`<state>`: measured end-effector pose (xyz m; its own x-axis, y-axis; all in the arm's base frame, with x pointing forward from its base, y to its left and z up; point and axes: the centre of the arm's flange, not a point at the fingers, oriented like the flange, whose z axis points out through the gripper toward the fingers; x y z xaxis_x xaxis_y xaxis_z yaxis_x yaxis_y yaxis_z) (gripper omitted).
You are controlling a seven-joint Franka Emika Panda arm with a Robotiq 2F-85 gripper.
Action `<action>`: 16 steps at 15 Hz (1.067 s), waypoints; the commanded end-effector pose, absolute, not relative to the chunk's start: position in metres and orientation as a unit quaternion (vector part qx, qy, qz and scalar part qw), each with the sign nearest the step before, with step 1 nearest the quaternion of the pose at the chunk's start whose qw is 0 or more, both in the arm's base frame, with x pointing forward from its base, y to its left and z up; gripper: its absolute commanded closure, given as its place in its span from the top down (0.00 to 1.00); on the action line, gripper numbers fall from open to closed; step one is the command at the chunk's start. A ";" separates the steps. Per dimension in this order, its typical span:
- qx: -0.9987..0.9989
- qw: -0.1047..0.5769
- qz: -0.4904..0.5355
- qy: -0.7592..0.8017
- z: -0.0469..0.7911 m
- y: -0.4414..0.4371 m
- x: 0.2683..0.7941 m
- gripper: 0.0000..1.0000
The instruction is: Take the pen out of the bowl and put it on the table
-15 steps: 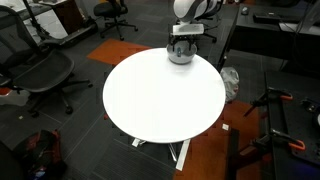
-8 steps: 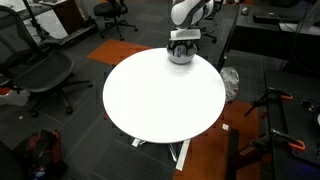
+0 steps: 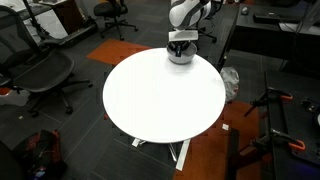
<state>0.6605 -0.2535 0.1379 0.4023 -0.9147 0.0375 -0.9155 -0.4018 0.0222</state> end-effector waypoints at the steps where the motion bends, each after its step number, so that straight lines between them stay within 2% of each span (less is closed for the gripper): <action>1: 0.830 0.023 0.012 -0.557 0.143 -0.258 0.669 0.03; 16: 0.856 0.032 0.076 -0.510 0.259 -0.221 0.640 0.05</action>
